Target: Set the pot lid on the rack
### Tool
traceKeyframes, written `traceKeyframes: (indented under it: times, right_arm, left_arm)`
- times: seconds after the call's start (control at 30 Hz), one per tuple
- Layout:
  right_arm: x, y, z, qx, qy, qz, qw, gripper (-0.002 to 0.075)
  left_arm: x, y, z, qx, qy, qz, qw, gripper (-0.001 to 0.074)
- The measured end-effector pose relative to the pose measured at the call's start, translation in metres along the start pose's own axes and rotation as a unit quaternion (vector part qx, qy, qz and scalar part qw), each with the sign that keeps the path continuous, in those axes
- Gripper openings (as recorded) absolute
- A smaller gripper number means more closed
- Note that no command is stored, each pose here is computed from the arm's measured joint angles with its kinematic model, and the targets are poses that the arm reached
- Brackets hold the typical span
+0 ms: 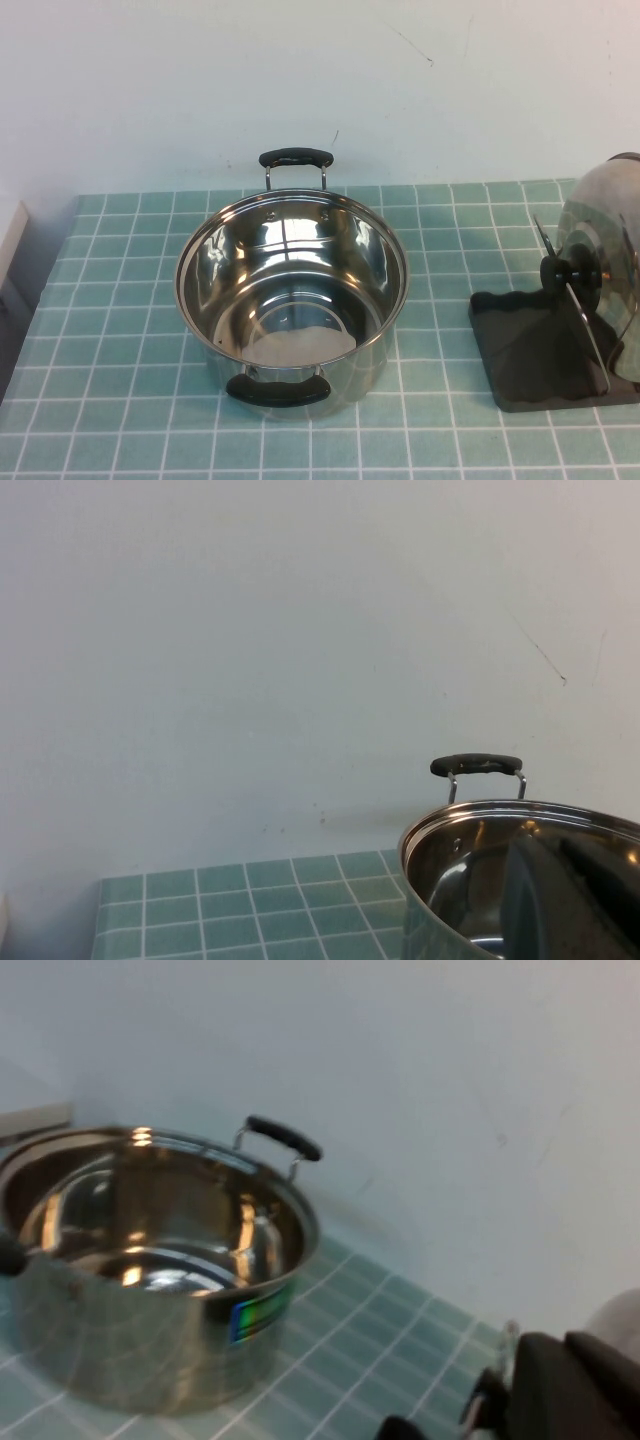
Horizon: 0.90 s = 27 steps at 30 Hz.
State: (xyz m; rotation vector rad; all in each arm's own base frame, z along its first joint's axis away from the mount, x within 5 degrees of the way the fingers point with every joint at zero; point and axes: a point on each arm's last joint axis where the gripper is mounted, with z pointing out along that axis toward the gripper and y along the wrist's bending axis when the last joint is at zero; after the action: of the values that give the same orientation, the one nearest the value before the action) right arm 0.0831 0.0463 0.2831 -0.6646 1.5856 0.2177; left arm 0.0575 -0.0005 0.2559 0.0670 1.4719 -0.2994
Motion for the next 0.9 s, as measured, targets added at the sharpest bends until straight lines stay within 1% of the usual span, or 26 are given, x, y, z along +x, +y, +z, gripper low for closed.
traceKeyframes:
  times: [0.13,0.23,0.27,0.33,0.4,0.47,0.53,0.6,0.7,0.8,0.9]
  right_arm:
    - [0.018,0.02,0.002,-0.089,0.018,0.01,0.996,-0.0001]
    - [0.025,0.033,0.0,-0.157,0.026,0.013,0.987,-0.0001]
    - [0.028,0.036,-0.001,-0.173,0.035,0.007,0.984,-0.0001]
    - [0.036,0.038,-0.001,-0.179,0.062,-0.014,0.982,-0.0001]
    - [0.044,0.034,-0.001,-0.156,0.09,-0.044,0.983,-0.0001]
    - [0.047,0.028,0.001,-0.122,0.096,-0.057,0.986,-0.0001]
    - [0.046,0.018,0.003,-0.068,0.092,-0.072,0.991,-0.0001]
    - [0.043,0.006,0.004,-0.002,0.084,-0.084,0.993,-0.0001]
    - [0.041,-0.009,0.003,0.081,0.081,-0.096,0.989,-0.0001]
    - [0.041,-0.018,0.0,0.138,0.08,-0.1,0.982,-0.0001]
    - [0.047,-0.017,-0.007,0.168,0.073,-0.111,0.977,-0.0001]
  left_arm:
    - [0.0,0.0,0.0,0.0,0.0,0.0,1.0,-0.0002]
    - [0.0,0.0,0.0,0.0,0.0,0.0,1.0,-0.0002]
    - [0.0,0.0,0.0,0.0,0.0,0.0,1.0,-0.0002]
    - [0.0,0.0,0.0,0.0,0.0,0.0,1.0,-0.0002]
    - [0.0,0.0,0.0,0.0,0.0,0.0,1.0,-0.0002]
    - [0.0,0.0,0.0,0.0,0.0,0.0,1.0,-0.0002]
    - [0.0,0.0,0.0,0.0,0.0,-0.001,1.0,-0.0002]
    - [0.0,0.0,0.0,0.0,0.0,-0.002,1.0,-0.0002]
    - [0.0,0.0,0.0,0.0,0.0,-0.002,1.0,-0.0002]
    - [0.0,0.0,0.0,0.0,0.0,-0.002,1.0,-0.0002]
    - [0.0,0.0,0.0,0.0,0.0,-0.002,1.0,-0.0002]
